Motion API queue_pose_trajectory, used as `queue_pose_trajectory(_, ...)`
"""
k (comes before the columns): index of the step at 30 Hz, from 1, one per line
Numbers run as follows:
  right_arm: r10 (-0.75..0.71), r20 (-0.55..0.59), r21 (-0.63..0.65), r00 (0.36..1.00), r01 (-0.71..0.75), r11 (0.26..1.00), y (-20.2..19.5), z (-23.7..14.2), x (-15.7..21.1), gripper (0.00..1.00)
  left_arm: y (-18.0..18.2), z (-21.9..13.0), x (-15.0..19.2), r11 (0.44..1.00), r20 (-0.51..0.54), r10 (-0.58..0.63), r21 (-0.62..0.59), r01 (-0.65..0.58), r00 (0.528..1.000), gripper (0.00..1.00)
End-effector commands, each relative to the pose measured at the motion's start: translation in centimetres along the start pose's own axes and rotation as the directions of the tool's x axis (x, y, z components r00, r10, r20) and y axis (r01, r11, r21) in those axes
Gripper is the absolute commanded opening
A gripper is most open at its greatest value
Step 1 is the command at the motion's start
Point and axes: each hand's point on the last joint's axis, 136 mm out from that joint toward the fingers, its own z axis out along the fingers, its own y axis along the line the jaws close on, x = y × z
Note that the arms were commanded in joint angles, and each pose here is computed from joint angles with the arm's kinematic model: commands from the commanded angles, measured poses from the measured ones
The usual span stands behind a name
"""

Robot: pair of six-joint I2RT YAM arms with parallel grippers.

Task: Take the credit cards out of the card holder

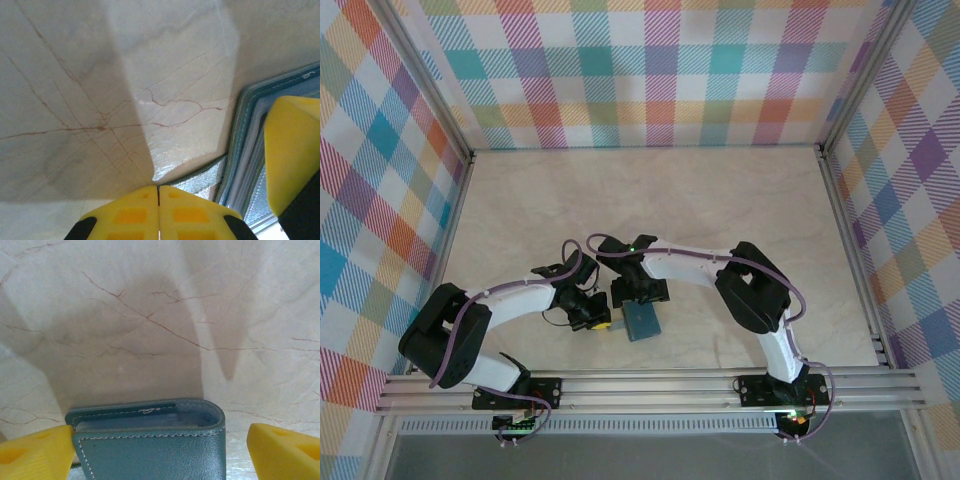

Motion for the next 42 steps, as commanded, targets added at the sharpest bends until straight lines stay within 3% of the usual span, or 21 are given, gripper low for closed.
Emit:
queue_pose_trajectory(1, -0.014, -0.001, 0.025, 1.000, 0.014, 1.000, -0.2, -0.2, 0.1, 0.88, 4.3, 1.5, 0.9, 0.987, -0.021, -0.035, -0.160, 0.031, 0.999, 0.07)
queue_pose_trajectory(24, -0.018, 0.044, 0.056, 0.999, 0.015, 0.998, -1.9, -3.5, 0.2, 0.83, 4.6, 1.5, 0.9, 0.984, -0.011, -0.045, -0.174, 0.042, 0.999, 0.07)
queue_pose_trajectory(28, -0.018, 0.045, 0.055, 0.999, 0.015, 0.998, -2.2, -4.0, 0.5, 0.75, 4.7, 1.5, 0.9, 0.983, -0.011, -0.046, -0.177, 0.043, 0.999, 0.07)
queue_pose_trajectory(37, -0.016, 0.047, 0.059, 0.999, 0.013, 0.998, -3.0, -5.0, 1.1, 0.38, 4.8, 1.5, 0.7, 0.981, -0.001, -0.052, -0.187, 0.051, 0.999, 0.07)
queue_pose_trajectory(42, -0.012, 0.031, 0.036, 0.999, 0.011, 0.999, -3.0, -4.8, 1.6, 0.29, 4.8, 1.1, 0.6, 0.979, 0.011, -0.054, -0.195, 0.055, 0.998, 0.07)
